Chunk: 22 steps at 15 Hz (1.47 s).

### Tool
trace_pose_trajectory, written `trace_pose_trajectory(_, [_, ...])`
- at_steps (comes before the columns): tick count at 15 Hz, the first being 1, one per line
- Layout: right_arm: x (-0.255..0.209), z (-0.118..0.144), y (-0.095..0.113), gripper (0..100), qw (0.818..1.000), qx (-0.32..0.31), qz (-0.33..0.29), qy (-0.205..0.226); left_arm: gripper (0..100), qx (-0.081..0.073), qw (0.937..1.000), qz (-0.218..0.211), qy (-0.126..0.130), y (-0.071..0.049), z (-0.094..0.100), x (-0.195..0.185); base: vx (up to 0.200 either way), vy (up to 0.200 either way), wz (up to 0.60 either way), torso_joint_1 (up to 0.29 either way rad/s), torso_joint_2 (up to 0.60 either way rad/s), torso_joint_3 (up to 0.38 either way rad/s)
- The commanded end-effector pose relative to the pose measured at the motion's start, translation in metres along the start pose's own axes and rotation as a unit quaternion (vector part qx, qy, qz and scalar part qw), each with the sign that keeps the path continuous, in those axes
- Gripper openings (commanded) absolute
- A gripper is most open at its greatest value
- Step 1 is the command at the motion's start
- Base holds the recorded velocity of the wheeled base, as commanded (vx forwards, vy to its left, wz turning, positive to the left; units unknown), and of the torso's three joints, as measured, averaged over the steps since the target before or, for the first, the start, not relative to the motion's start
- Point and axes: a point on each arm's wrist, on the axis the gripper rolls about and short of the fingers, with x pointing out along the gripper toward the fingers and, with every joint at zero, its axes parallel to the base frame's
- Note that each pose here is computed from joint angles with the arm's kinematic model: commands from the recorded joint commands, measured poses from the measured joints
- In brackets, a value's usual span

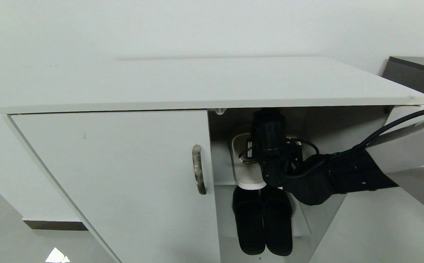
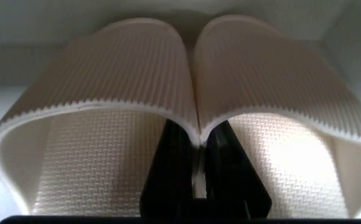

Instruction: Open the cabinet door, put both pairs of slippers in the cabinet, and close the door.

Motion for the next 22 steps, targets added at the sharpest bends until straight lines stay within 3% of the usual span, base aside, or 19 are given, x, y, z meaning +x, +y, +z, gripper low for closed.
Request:
trace_pose_trajectory(1, [0.009, -0.007, 0.001, 0, 1.0, -0.004, -0.005, 0.004, 0, 0.0, 1.0, 0.0, 0.001, 0.0, 0.0, 0.0, 0.0, 0.0, 0.0, 0.0, 0.0, 0.0])
trace_pose_trajectory(2, [0.01, -0.008, 0.001, 100, 1.0, -0.005, -0.007, 0.005, 0, 0.0, 1.0, 0.0, 0.001, 0.0, 0.0, 0.0, 0.0, 0.0, 0.0, 0.0, 0.0, 0.0])
trace_pose_trajectory(6, [0.005, -0.009, -0.003, 100, 1.0, -0.006, -0.007, 0.009, 0, 0.0, 1.0, 0.0, 0.001, 0.0, 0.0, 0.0, 0.0, 0.0, 0.0, 0.0, 0.0, 0.0])
trace_pose_trajectory(13, [-0.08, 0.005, -0.029, 100, 0.998, 0.003, 0.063, -0.002, 0, 0.0, 1.0, 0.0, 0.001, 0.0, 0.0, 0.0, 0.0, 0.0, 0.0, 0.0, 0.0, 0.0])
trace_pose_trajectory(17, [-0.106, 0.005, -0.042, 100, 0.994, 0.001, 0.107, 0.006, 0, 0.0, 1.0, 0.0, 0.001, 0.0, 0.0, 0.0, -0.2, 0.0, 0.0, 0.005, 0.01, 0.001])
trace_pose_trajectory(22, [-0.117, 0.009, -0.042, 100, 0.992, 0.008, 0.127, 0.001, 0, 0.0, 1.0, 0.0, 0.001, 0.0, 0.0, 0.0, -0.2, 0.0, 0.0, 0.0, 0.0, 0.003])
